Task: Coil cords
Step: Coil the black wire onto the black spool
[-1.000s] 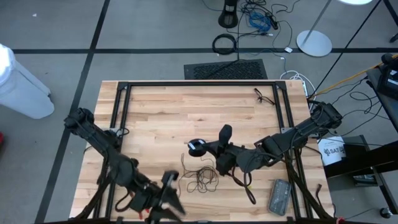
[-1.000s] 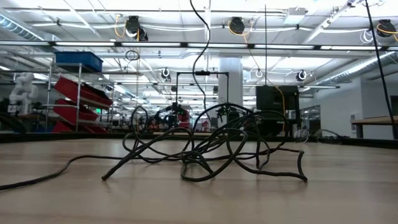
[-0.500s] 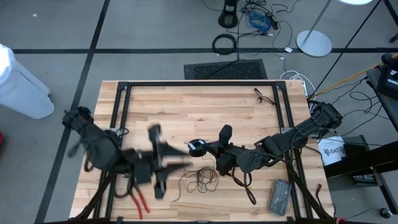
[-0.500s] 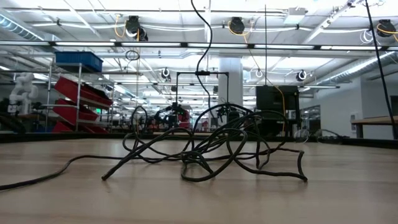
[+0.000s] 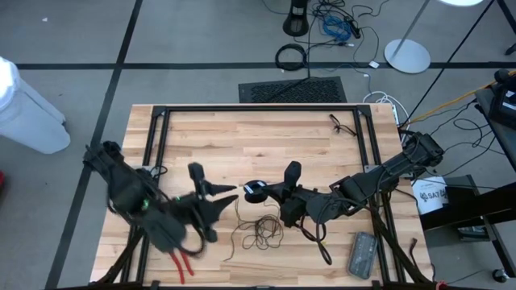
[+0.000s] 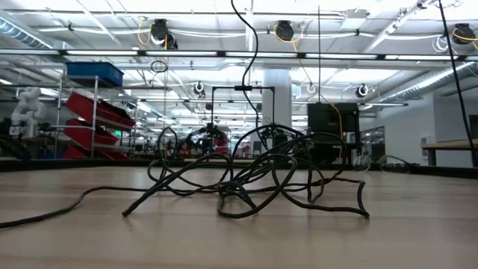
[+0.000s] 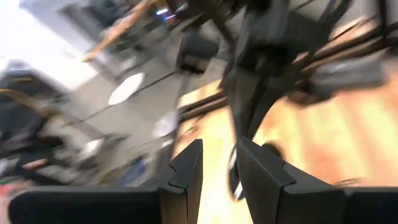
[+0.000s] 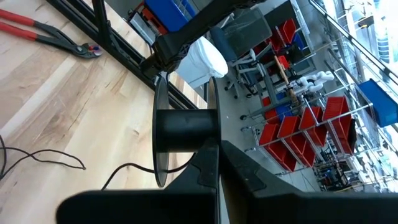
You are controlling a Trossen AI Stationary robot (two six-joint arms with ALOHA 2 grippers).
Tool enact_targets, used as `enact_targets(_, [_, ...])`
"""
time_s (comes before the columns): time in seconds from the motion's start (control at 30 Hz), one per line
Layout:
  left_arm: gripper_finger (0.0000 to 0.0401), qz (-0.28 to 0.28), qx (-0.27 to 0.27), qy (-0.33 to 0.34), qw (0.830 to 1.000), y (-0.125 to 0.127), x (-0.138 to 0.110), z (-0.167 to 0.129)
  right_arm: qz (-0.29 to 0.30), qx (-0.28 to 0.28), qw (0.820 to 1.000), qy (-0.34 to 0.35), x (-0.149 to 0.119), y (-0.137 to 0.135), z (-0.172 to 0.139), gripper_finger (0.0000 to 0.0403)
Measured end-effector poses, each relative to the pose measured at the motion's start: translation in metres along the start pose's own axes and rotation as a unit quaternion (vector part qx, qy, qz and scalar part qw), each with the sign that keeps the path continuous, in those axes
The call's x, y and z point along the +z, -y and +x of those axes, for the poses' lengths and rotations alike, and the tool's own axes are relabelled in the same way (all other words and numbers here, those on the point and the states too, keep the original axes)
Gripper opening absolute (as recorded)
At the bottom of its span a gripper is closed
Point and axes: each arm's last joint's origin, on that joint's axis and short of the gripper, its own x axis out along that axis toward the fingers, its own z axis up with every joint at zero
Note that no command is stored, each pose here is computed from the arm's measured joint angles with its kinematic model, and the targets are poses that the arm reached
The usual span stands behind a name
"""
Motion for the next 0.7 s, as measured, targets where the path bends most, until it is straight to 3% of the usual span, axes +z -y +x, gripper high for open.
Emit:
enact_targets(0.3, [0.0105,0.061,0.087,-0.068,0.992,0.05,-0.05,0.035,0.006,0.002,1.0,-0.001,0.0,0.0,0.0,0.0])
enact_targets(0.53, [0.0105,0.071,0.128,-0.089,0.985,0.064,-0.078,0.058,0.011,0.004,1.0,-0.002,-0.001,-0.001,0.0,0.0])
enact_targets(0.7, [0.0105,0.072,0.149,-0.095,0.982,0.063,-0.084,0.067,0.01,0.005,1.0,-0.002,-0.001,-0.001,0.0,0.0])
